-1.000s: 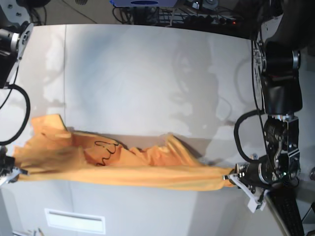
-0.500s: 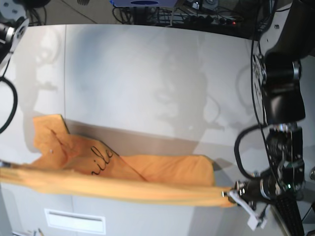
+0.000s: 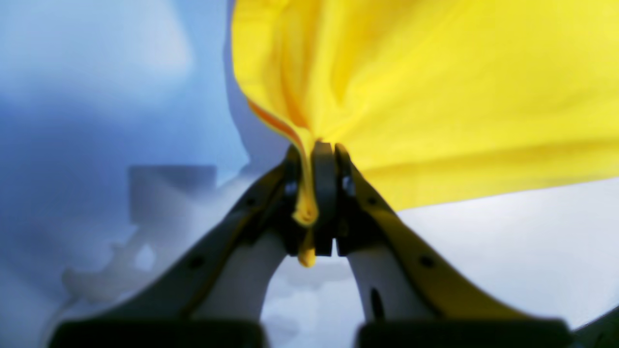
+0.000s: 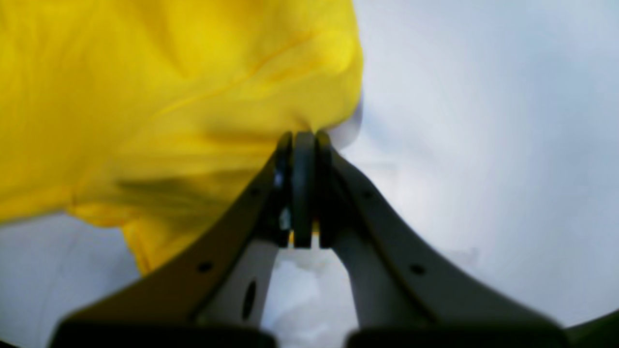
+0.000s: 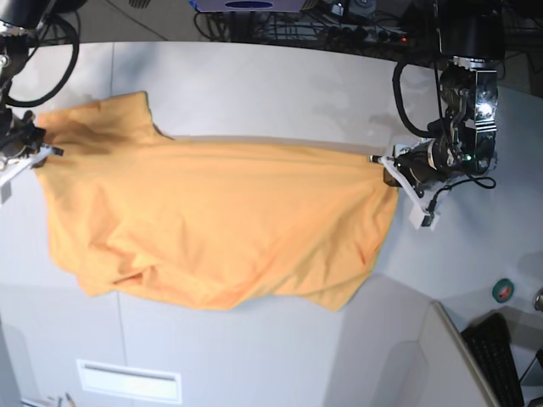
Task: Layout the t-shirt on the table in an organized manner, then fold the t-shirt properly
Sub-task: 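Release the shirt with the left gripper and raise it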
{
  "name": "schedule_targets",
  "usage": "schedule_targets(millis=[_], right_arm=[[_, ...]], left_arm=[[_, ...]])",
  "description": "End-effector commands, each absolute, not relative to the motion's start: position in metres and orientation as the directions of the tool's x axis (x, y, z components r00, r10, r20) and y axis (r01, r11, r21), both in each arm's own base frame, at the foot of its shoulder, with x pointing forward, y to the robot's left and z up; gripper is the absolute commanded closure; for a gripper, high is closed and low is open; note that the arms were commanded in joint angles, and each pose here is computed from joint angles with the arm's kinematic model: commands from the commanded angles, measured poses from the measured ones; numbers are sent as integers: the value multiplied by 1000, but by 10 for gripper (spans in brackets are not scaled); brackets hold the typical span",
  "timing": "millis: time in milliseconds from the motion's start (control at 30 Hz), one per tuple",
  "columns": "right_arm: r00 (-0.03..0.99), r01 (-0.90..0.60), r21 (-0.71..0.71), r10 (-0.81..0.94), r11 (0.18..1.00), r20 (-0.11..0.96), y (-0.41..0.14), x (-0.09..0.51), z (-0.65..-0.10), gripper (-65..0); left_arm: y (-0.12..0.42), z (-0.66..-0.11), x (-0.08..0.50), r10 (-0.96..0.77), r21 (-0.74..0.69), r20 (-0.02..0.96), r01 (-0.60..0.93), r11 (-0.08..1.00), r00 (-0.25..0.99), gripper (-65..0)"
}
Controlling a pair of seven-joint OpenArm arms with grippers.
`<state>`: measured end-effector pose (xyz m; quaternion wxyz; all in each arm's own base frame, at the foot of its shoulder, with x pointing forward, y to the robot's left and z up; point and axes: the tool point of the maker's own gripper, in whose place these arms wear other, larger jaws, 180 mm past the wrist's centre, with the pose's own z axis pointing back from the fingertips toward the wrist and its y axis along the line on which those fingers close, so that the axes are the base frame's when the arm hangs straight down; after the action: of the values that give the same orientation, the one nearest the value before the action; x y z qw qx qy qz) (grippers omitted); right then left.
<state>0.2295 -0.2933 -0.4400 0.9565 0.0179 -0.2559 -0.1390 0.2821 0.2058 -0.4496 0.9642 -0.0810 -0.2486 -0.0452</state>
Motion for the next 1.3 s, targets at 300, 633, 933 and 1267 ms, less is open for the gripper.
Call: schedule_targets(millis=[300, 633, 933, 1267], right_arm=[[818, 291, 118, -311, 949, 484, -303, 233, -454, 0], [827, 291, 111, -309, 950, 470, -303, 224, -457, 0], [827, 293, 117, -312, 949, 468, -300, 223, -459, 0], [827, 292, 112, -310, 950, 469, -302, 223, -458, 0]], left_arm=[[216, -471, 266, 1, -154, 432, 73, 985, 902, -204], [270, -417, 244, 123, -112, 570, -72, 991, 813, -576], [258, -453, 201, 258, -358, 500, -74, 931, 827, -571], [227, -439, 217, 177, -367, 563, 53, 929, 807, -150]])
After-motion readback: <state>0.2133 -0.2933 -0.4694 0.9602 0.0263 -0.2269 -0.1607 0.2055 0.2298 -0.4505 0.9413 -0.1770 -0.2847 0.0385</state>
